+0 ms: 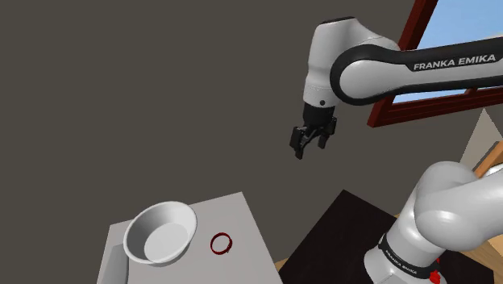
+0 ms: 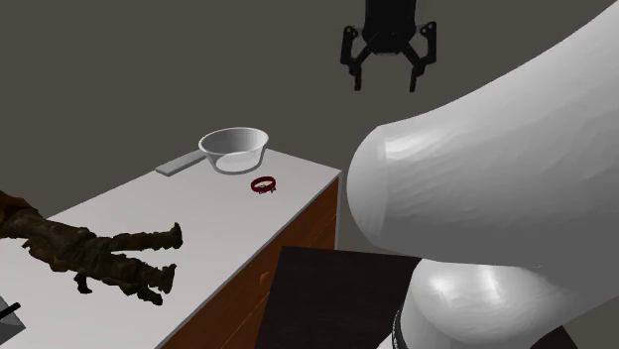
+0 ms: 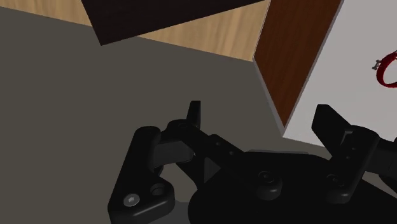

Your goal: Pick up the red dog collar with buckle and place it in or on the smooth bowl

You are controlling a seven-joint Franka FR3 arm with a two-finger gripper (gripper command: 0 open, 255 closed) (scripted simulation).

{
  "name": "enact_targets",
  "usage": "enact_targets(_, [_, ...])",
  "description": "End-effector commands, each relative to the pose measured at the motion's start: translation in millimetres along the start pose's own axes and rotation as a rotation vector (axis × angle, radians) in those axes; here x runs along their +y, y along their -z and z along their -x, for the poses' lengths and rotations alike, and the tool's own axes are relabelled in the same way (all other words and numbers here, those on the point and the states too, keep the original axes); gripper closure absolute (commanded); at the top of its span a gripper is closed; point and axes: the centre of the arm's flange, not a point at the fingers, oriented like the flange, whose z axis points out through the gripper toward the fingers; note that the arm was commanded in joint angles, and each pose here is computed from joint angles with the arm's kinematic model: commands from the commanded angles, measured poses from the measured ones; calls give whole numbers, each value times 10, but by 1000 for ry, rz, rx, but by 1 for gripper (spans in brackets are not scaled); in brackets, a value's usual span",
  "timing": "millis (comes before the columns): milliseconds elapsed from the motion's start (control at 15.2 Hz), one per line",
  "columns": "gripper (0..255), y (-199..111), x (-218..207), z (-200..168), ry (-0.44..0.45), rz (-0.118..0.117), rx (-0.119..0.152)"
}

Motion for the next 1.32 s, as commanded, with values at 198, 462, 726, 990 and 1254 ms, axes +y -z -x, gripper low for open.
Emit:
enact_targets(198, [0,-414,-543,34,-58,17,13])
enact_targets(462, [0,-733,-989,55,-101,31,23])
enact_targets(726, [0,-1057,-1430,53,-145,46,33])
enact_targets(990, [0,-1388,-1866,28,-188,60,42])
enact_targets(1254, [0,-1725,-2295,-18,-231,75,52])
